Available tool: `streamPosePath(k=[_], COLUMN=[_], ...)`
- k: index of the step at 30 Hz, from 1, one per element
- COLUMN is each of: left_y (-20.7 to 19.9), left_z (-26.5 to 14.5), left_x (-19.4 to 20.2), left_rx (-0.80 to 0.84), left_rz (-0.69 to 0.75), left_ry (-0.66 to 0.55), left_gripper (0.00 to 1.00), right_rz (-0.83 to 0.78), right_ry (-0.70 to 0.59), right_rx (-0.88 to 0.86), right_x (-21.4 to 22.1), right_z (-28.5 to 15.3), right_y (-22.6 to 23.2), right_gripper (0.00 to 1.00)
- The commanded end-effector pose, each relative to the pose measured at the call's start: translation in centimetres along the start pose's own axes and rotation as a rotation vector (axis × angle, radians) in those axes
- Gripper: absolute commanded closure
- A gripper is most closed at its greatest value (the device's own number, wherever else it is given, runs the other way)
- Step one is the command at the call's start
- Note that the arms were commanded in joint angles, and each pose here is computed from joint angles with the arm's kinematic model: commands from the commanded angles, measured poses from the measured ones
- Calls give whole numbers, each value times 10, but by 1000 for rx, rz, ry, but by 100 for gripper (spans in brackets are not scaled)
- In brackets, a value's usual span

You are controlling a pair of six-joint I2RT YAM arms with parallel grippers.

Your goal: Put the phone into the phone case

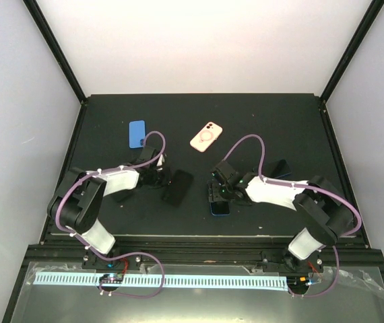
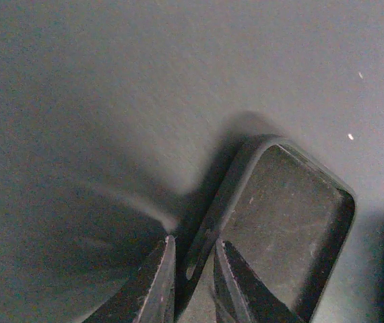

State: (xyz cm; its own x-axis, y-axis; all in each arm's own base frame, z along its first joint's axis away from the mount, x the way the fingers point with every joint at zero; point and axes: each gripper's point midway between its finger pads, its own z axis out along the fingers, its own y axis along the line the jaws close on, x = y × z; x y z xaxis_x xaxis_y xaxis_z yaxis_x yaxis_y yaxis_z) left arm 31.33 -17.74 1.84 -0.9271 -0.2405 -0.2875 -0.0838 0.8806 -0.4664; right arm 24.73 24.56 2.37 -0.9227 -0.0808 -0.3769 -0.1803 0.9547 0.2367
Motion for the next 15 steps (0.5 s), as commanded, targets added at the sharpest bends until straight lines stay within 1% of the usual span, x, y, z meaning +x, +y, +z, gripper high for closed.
streamPosePath(k=[1, 3, 8, 12, 15], left_y=[1, 1, 14, 15, 12], left_z=[3, -1, -11, -15, -17], left_x=[49, 54, 70, 90, 102], left_rx=[17, 18, -13, 24, 55], left_rz=[-89, -90, -71, -70, -72], left_ry=[133, 132, 144, 173, 190], left_gripper=[79, 75, 69, 66, 64], right_rz=[41, 52, 88, 119, 135], right_ry=[-32, -45, -62, -67, -78], right_rx=[-126, -146, -217, -287, -303], right_x=[-10, -13, -16, -16, -19], right_z=[-13, -18, -30, -39, -43], right_y=[24, 28, 39, 53, 57], right_gripper=[36, 36, 37, 37, 37])
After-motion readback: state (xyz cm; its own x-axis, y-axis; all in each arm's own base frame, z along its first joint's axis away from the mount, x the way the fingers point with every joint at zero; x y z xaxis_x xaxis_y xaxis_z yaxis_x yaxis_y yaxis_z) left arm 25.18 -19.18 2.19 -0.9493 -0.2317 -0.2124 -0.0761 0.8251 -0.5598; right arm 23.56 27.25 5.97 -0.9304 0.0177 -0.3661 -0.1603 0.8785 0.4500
